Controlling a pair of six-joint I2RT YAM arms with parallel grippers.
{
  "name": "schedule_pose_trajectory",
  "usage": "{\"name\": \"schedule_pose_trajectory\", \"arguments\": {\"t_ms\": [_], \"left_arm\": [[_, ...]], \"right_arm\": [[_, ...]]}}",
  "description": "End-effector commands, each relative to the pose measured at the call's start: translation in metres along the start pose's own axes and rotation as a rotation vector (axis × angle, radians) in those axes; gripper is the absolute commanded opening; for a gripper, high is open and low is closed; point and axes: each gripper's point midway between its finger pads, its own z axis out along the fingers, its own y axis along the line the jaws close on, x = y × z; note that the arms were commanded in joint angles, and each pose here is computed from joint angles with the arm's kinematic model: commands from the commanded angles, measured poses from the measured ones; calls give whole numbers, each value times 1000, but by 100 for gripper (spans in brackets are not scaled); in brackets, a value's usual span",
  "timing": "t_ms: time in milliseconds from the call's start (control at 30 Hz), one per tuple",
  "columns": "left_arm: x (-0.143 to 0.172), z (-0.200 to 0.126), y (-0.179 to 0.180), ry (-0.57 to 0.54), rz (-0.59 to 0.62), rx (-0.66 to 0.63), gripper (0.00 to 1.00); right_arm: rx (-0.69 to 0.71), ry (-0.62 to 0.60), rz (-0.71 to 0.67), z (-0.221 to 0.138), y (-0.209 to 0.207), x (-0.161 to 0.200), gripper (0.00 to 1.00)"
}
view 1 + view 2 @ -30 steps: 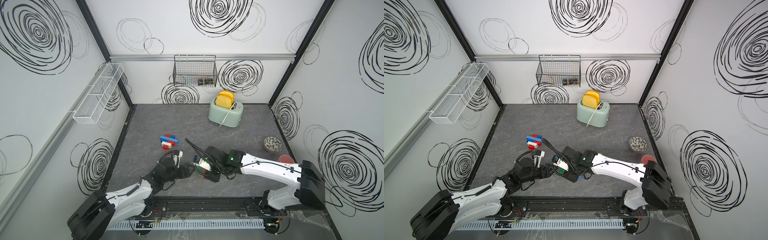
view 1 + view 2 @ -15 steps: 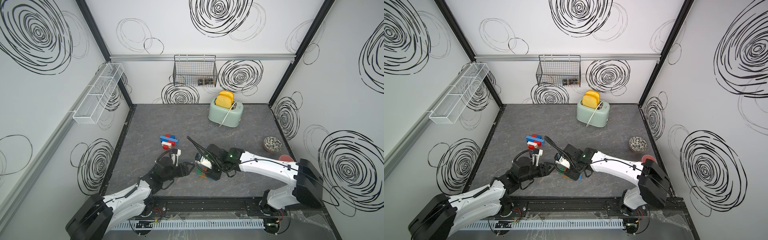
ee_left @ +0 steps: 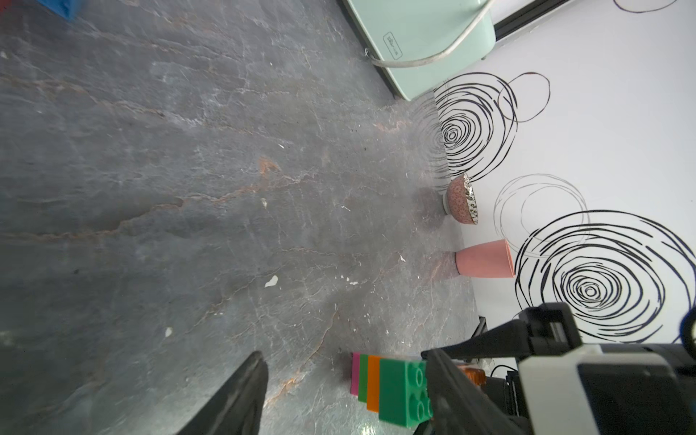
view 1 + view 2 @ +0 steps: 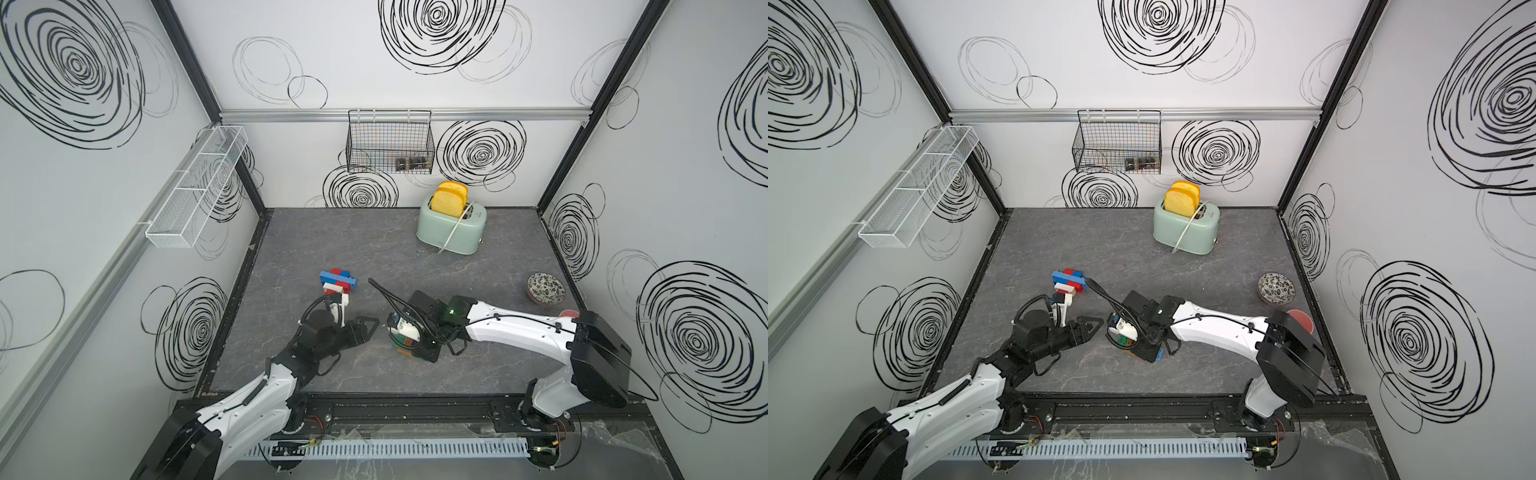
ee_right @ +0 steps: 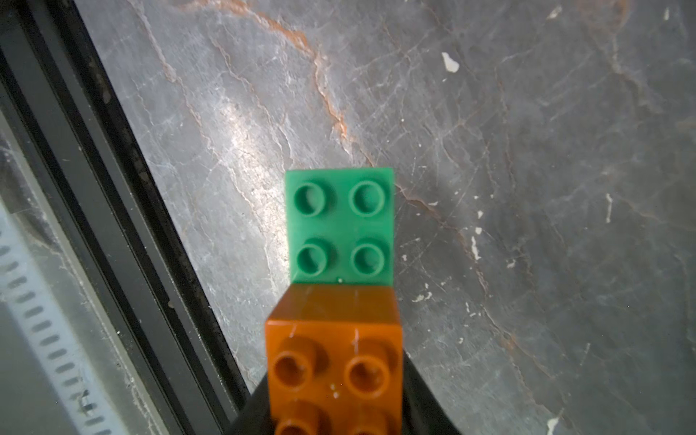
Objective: Assemble a heart with lego
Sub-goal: Adjust the lego brick at the center of the board.
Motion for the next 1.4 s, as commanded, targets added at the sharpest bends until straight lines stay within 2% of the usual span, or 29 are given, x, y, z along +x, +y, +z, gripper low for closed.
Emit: {"name": "schedule_pose_trajectory", "arguments": {"t_ms": [0,233,467,633,833,1000,1233,1367], "left_arm": [[1,-3,7,-2,-1,-8,71],[-5,-6,13,-19,-18,-23,71],[-22,-11,14,-69,-33,-42,72],[-29,-14,14,-78,-33,-46,72],[-31,-16,16,-81,-46,-48,73],[-31,-15,20,-70,-54,-61,76],[-32,-13,20,-65,-52,-52,76],[-32,-13,20,-57,-49,-51,76]], "right_arm": [[-49,21,-7,5,6,5,37],[-99,2,-31,4,11,2,31],[-255,-61,-89,-4,22,-26,31],[-299,-16,-105,6,18,-30,32],[-380,-10,-95,17,13,-36,38],[-516,-31,-111,13,19,-46,50],[-549,-89,-87,8,-1,-62,58],[-494,-73,-36,21,-24,-66,61]]}}
